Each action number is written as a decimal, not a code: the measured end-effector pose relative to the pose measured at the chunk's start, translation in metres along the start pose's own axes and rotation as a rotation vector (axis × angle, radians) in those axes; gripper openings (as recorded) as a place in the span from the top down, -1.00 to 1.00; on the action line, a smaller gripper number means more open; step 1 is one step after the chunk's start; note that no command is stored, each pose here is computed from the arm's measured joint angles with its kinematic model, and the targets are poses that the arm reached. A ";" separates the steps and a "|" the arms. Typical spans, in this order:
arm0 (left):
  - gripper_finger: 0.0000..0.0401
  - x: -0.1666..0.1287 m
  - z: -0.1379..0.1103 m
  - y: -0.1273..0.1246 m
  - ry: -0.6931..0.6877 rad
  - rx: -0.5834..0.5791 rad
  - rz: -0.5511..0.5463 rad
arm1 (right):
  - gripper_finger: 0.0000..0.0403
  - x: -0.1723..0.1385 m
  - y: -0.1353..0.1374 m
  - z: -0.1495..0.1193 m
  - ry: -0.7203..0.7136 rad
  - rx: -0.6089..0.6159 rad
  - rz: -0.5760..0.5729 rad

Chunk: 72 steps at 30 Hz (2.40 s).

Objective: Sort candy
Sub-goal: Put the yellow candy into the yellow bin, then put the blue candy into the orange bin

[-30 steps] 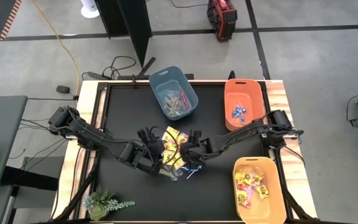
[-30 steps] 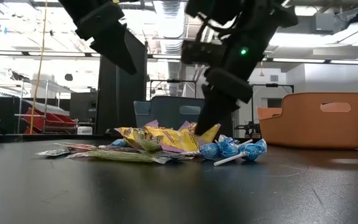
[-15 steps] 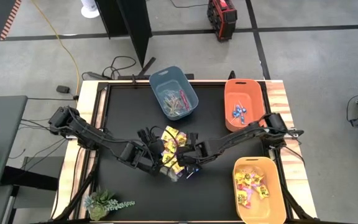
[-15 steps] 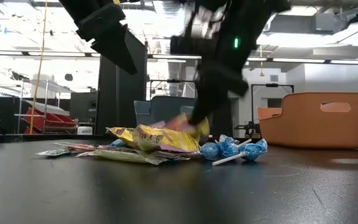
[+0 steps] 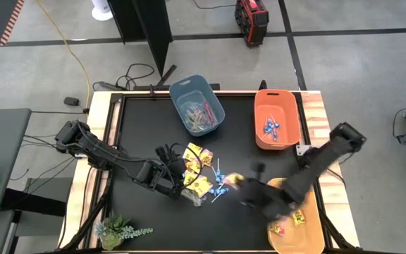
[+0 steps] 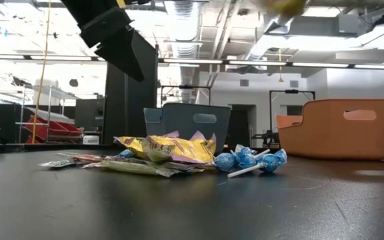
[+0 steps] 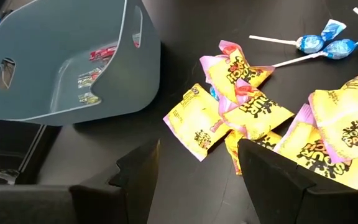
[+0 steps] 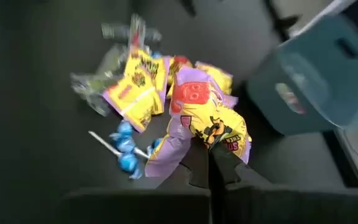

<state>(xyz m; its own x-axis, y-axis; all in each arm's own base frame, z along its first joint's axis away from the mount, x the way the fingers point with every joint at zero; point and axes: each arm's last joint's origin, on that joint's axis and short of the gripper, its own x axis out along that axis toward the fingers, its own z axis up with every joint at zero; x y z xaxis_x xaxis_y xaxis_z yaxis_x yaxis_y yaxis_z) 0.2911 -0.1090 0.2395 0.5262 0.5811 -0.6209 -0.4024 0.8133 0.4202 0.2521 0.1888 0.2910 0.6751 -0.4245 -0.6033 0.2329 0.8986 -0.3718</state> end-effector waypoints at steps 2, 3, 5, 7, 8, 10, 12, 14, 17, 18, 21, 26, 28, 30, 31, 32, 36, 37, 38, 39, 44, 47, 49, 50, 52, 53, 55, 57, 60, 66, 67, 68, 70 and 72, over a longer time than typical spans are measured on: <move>-0.06 0.000 0.000 0.000 -0.001 -0.002 0.003 | 0.99 -0.029 0.007 -0.016 -0.044 0.034 -0.012; -0.06 0.001 0.000 0.001 -0.002 -0.004 0.006 | 0.99 -0.040 0.011 -0.025 -0.057 0.057 -0.003; -0.06 0.002 0.001 0.001 -0.003 -0.007 0.009 | 0.99 -0.060 0.016 -0.040 -0.058 0.119 0.018; -0.06 0.003 0.002 0.002 -0.003 -0.014 0.011 | 0.99 -0.072 0.018 -0.055 -0.030 0.161 0.020; -0.06 0.003 0.002 0.002 -0.005 -0.019 0.011 | 0.99 -0.076 0.019 -0.062 0.002 0.180 0.019; -0.06 0.003 0.002 0.002 -0.006 -0.027 0.011 | 0.99 -0.082 0.022 -0.075 0.106 0.191 0.010; -0.06 0.003 0.003 0.002 -0.008 -0.034 0.009 | 0.99 -0.085 0.026 -0.086 0.205 0.191 -0.016; -0.06 0.003 0.003 0.002 -0.011 -0.038 0.008 | 0.99 -0.087 0.030 -0.096 0.277 0.204 -0.048; -0.06 0.003 0.004 0.001 -0.019 -0.049 0.002 | 0.99 -0.087 0.036 -0.104 0.367 0.247 -0.074; -0.06 0.003 0.005 0.001 -0.022 -0.054 0.000 | 0.99 -0.087 0.037 -0.105 0.393 0.268 -0.084; -0.06 0.003 0.006 0.001 -0.029 -0.064 -0.004 | 0.99 -0.082 0.045 -0.111 0.468 0.344 -0.133; -0.06 0.003 0.008 -0.001 -0.046 -0.079 -0.014 | 0.82 -0.072 0.062 -0.123 0.510 0.310 -0.197; -0.06 0.003 0.008 -0.001 -0.046 -0.079 -0.014 | 0.66 -0.069 0.063 -0.123 0.535 0.302 -0.206; -0.06 0.003 0.008 -0.001 -0.046 -0.075 -0.014 | 0.47 -0.067 0.062 -0.121 0.534 0.306 -0.210; -0.06 0.003 0.008 -0.001 -0.046 -0.073 -0.014 | 0.36 -0.067 0.061 -0.120 0.535 0.308 -0.209; -0.06 0.003 0.008 -0.001 -0.047 -0.073 -0.015 | 0.26 -0.066 0.061 -0.119 0.534 0.305 -0.208; -0.06 0.003 0.009 -0.001 -0.055 -0.072 -0.019 | -0.11 -0.066 0.060 -0.119 0.539 0.266 -0.197; -0.06 0.003 0.010 -0.002 -0.059 -0.072 -0.021 | -0.17 -0.066 0.060 -0.118 0.541 0.250 -0.193; -0.06 0.003 0.010 -0.002 -0.063 -0.070 -0.023 | -0.23 -0.065 0.060 -0.116 0.545 0.233 -0.186; -0.06 0.003 0.011 -0.002 -0.068 -0.066 -0.026 | -0.26 -0.064 0.060 -0.114 0.549 0.213 -0.173; -0.06 0.002 0.017 -0.005 -0.110 -0.060 -0.063 | -0.28 -0.062 0.051 -0.086 0.536 0.149 -0.095; -0.06 0.001 0.020 -0.007 -0.128 -0.047 -0.081 | -0.27 -0.056 0.042 -0.061 0.395 0.104 -0.077; -0.06 0.001 0.021 -0.007 -0.133 -0.037 -0.087 | -0.26 -0.046 0.038 -0.043 0.277 0.070 -0.084; -0.06 0.001 0.021 -0.007 -0.134 -0.033 -0.088 | -0.26 -0.039 0.038 -0.034 0.230 0.052 -0.077; -0.06 0.001 0.021 -0.007 -0.134 -0.031 -0.088 | -0.26 -0.020 0.037 -0.019 0.188 0.012 -0.042; -0.06 0.001 0.021 -0.007 -0.134 -0.030 -0.088 | -0.26 -0.010 0.039 -0.012 0.175 -0.015 -0.018; -0.06 0.001 0.021 -0.007 -0.134 -0.030 -0.088 | -0.26 0.013 0.042 -0.001 0.143 -0.056 0.049; -0.06 0.001 0.020 -0.007 -0.131 -0.026 -0.086 | -0.26 0.035 0.043 0.003 0.136 -0.090 0.137; -0.06 0.001 0.018 -0.007 -0.115 -0.007 -0.083 | -0.26 0.061 0.041 -0.007 0.188 -0.127 0.201; -0.06 0.000 0.010 -0.006 -0.060 0.023 -0.068 | -0.26 0.096 0.034 -0.043 0.307 -0.126 0.224; -0.06 0.000 0.009 -0.005 -0.056 0.023 -0.066 | -0.26 0.101 0.034 -0.045 0.299 -0.117 0.245; -0.06 0.000 0.008 -0.005 -0.053 0.024 -0.064 | -0.26 0.106 0.034 -0.047 0.286 -0.103 0.272; -0.06 0.000 0.009 -0.005 -0.054 0.024 -0.064 | -0.26 0.114 0.034 -0.051 0.277 -0.085 0.319; -0.06 0.000 0.009 -0.005 -0.053 0.026 -0.064 | -0.26 0.119 0.032 -0.053 0.287 -0.072 0.333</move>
<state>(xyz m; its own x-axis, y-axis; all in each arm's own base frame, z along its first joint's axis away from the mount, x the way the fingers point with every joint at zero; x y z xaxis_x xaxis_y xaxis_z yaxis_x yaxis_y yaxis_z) 0.2996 -0.1130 0.2432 0.5896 0.5285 -0.6109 -0.3481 0.8487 0.3982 0.3025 0.1609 0.1696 0.4808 -0.1358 -0.8662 -0.0209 0.9859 -0.1662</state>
